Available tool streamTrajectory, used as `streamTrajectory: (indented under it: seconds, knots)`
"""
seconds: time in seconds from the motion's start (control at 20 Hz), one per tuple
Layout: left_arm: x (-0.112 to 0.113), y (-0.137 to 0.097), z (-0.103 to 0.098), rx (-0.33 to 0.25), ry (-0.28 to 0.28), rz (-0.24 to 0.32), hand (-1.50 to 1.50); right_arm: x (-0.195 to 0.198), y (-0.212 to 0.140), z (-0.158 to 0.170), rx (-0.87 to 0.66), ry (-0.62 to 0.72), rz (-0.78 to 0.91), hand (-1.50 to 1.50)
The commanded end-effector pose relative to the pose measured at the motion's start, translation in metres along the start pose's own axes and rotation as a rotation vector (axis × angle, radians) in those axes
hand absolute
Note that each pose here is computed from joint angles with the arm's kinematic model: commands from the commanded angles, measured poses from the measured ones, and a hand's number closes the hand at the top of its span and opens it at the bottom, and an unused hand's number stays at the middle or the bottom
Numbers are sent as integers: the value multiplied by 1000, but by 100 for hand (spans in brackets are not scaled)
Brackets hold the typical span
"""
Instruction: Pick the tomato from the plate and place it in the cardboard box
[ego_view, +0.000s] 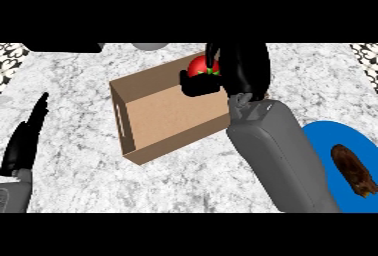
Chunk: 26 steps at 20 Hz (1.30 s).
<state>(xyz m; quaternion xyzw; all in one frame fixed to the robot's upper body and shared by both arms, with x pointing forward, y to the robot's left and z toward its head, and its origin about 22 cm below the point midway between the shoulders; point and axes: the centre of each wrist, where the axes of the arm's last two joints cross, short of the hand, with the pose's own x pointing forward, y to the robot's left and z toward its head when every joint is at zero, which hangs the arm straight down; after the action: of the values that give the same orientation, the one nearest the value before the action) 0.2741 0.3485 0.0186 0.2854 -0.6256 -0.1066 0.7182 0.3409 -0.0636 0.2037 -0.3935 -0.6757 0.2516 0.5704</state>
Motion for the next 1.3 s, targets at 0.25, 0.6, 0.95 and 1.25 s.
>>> streamTrajectory:
  seconds: [0.25, 0.6, 0.95, 1.25]
  knots:
    - [11, 8, -10, -15, -22, -9, 0, 1, 53, -58, 32, 60, -39, 150]
    - [17, -10, -8, -33, -45, 10, 0, -20, 81, -74, 23, 230, -15, 150]
    - [11, -6, -4, -21, -51, 1, 0, -43, 95, -77, 63, 282, -132, -150]
    - [19, 2, -5, -48, -56, 9, 0, -42, 93, -82, -84, 157, -198, -150]
